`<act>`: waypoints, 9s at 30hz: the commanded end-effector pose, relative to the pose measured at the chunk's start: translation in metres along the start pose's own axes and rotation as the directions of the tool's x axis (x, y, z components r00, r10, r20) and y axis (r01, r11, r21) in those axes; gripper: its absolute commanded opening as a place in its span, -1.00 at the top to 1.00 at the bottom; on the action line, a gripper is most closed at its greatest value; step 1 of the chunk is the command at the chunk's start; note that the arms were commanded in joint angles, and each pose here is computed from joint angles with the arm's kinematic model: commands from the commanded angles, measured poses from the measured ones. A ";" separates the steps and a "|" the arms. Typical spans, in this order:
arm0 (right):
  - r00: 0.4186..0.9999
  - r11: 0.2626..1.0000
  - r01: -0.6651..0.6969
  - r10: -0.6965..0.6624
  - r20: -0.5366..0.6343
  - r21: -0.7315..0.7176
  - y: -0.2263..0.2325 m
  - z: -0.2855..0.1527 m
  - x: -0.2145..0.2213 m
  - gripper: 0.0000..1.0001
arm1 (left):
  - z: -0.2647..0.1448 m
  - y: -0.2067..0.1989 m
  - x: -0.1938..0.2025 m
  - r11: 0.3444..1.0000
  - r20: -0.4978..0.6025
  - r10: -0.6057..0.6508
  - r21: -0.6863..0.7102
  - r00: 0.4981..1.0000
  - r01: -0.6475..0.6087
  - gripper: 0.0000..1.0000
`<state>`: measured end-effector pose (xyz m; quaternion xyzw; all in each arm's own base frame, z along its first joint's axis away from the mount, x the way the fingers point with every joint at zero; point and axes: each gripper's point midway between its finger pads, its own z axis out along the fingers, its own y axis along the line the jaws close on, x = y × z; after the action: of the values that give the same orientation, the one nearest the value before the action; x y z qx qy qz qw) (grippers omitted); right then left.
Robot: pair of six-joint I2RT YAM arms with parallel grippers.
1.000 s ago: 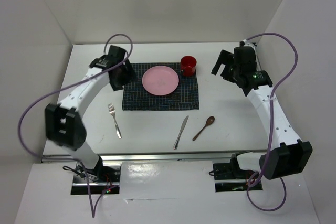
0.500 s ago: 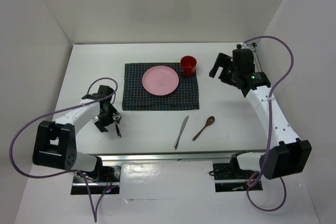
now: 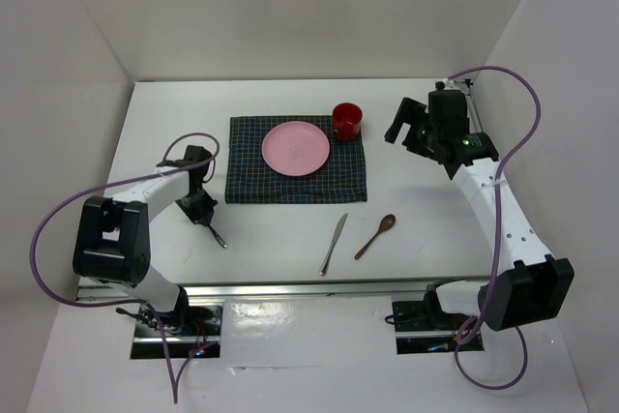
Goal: Set the dinner table for one person
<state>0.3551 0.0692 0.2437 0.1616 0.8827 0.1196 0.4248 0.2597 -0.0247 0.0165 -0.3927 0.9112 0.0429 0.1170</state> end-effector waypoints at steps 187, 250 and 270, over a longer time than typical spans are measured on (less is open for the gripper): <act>0.896 0.967 0.243 -0.193 -0.400 0.078 0.052 0.032 0.215 0.55 | -0.239 -0.110 -0.046 0.755 0.472 0.387 0.331 0.792 -0.566 0.14; 0.943 0.973 0.216 -0.187 -0.274 0.080 0.058 0.050 0.163 1.00 | -0.230 -0.114 -0.044 0.751 0.460 0.406 0.324 0.790 -0.575 0.14; 0.807 0.921 0.389 -0.328 -0.491 0.024 0.019 0.109 0.234 0.00 | -0.222 -0.110 -0.043 0.755 0.452 0.424 0.303 0.785 -0.582 0.14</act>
<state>0.3022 0.1860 0.0289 -0.0084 0.9806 0.0192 0.1948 0.3243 -0.1101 0.2416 -0.0826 0.9368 -0.0612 0.3345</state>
